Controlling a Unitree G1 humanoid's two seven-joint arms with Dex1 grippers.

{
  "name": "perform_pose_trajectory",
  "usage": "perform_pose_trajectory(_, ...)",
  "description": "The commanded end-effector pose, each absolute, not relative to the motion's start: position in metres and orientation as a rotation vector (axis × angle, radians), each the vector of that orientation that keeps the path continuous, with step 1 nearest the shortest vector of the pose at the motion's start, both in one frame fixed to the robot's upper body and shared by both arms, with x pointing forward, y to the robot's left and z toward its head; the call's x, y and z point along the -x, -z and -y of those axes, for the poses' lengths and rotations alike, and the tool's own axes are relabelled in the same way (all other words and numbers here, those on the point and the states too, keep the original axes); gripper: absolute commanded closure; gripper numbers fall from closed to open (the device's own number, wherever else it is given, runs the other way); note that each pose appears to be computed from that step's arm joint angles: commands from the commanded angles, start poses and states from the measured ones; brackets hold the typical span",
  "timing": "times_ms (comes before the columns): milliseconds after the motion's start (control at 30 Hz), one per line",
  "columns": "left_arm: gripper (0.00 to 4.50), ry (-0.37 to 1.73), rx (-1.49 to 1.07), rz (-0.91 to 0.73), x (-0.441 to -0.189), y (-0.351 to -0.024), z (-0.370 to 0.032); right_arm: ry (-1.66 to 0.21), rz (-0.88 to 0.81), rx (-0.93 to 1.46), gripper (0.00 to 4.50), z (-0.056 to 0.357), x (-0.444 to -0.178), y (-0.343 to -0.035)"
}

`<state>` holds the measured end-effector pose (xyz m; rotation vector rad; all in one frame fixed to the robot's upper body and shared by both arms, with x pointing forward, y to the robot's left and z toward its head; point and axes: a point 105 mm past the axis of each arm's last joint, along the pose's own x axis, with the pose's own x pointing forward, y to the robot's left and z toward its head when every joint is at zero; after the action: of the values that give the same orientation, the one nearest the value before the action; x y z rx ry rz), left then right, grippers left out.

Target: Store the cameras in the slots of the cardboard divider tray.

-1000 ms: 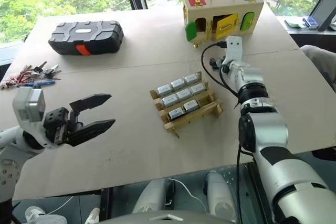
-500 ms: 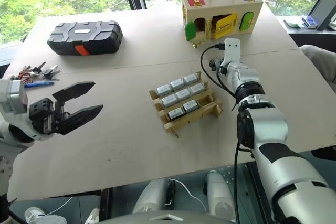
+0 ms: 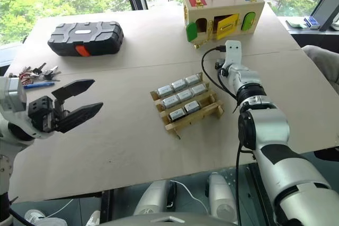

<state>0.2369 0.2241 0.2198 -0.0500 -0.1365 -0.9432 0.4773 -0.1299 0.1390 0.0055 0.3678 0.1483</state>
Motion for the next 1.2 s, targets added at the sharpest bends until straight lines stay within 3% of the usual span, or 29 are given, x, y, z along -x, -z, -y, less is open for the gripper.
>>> perform_pose_trajectory(33,0.00,0.916,0.176,0.096,-0.242,-0.231,-0.207,-0.286,-0.164,0.228,2.54,0.125,-0.480,-0.179)
perform_pose_trajectory(133,0.00,0.803,0.256,-0.019,-0.256,-0.231,-0.195,-0.585,0.154,0.659,2.54,0.091,-0.446,-0.215)
perform_pose_trajectory(200,0.00,0.880,0.342,-0.123,-0.259,-0.239,-0.175,-0.834,0.349,0.854,2.54,0.065,-0.395,-0.234)
perform_pose_trajectory(300,0.00,0.880,0.522,-0.164,-0.282,-0.257,-0.154,-0.956,0.519,1.014,2.54,0.048,-0.351,-0.258)
perform_pose_trajectory(533,0.00,0.892,0.529,-0.261,-0.300,-0.260,-0.120,-1.087,0.679,0.992,2.54,0.010,-0.305,-0.282)
perform_pose_trajectory(833,0.00,0.915,0.476,-0.194,-0.304,-0.269,-0.121,-1.156,0.679,0.904,2.54,0.001,-0.294,-0.283)
perform_pose_trajectory(967,1.27,0.933,0.472,-0.178,-0.300,-0.272,-0.123,-1.178,0.663,0.875,2.54,-0.001,-0.291,-0.281)
perform_pose_trajectory(1133,3.59,0.942,0.457,-0.175,-0.298,-0.272,-0.125,-1.200,0.626,0.850,2.54,0.001,-0.292,-0.276)
perform_pose_trajectory(1167,3.65,0.944,0.454,-0.173,-0.297,-0.271,-0.126,-1.210,0.612,0.840,2.54,0.002,-0.292,-0.275)
perform_pose_trajectory(1200,3.65,0.948,0.459,-0.171,-0.297,-0.272,-0.127,-1.234,0.585,0.809,2.04,0.002,-0.292,-0.272)
